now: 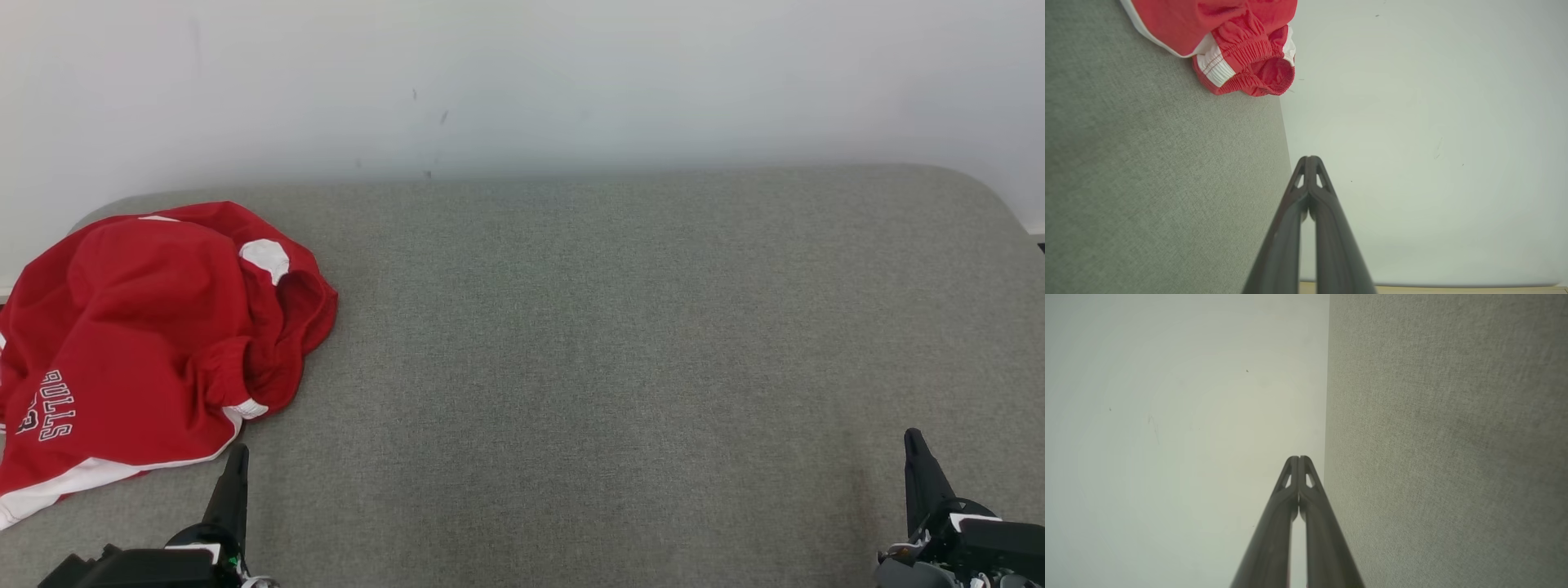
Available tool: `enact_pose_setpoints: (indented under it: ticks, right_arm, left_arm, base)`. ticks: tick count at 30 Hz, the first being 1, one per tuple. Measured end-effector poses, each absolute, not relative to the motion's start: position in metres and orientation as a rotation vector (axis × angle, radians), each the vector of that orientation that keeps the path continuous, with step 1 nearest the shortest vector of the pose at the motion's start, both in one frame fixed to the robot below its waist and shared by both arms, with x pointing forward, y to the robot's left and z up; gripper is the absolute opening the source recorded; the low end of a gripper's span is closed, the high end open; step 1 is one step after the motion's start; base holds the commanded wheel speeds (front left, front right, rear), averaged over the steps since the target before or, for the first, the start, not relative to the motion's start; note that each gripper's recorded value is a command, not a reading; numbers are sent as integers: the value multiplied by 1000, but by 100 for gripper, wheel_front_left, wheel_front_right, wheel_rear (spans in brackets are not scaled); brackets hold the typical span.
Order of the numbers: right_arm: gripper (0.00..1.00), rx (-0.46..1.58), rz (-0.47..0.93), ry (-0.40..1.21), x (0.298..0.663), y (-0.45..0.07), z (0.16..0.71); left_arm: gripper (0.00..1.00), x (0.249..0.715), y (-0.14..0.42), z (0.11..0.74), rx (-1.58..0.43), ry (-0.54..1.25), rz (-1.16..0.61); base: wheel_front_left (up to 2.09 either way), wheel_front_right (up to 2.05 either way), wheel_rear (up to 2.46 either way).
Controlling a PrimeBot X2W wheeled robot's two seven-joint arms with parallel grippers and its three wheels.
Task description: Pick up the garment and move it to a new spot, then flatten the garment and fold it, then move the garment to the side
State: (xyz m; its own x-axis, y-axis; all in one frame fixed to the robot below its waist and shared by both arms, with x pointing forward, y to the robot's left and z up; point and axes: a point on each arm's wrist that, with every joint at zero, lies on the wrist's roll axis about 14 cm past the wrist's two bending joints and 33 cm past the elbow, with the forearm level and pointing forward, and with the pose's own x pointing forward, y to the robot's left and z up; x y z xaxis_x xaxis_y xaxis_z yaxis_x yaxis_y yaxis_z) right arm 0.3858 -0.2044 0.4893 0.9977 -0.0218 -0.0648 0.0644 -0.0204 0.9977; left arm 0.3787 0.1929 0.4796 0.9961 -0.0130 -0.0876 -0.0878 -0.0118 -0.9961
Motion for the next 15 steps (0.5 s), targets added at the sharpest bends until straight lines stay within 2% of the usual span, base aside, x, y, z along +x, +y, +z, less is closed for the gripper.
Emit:
enact_pose_setpoints:
  ticks: [15]
  right_arm:
    - [0,1591,-69,33,386,-204,489]
  left_arm:
    - [0,379,193,480,-1582,79,60]
  base:
    - [0,0,0]
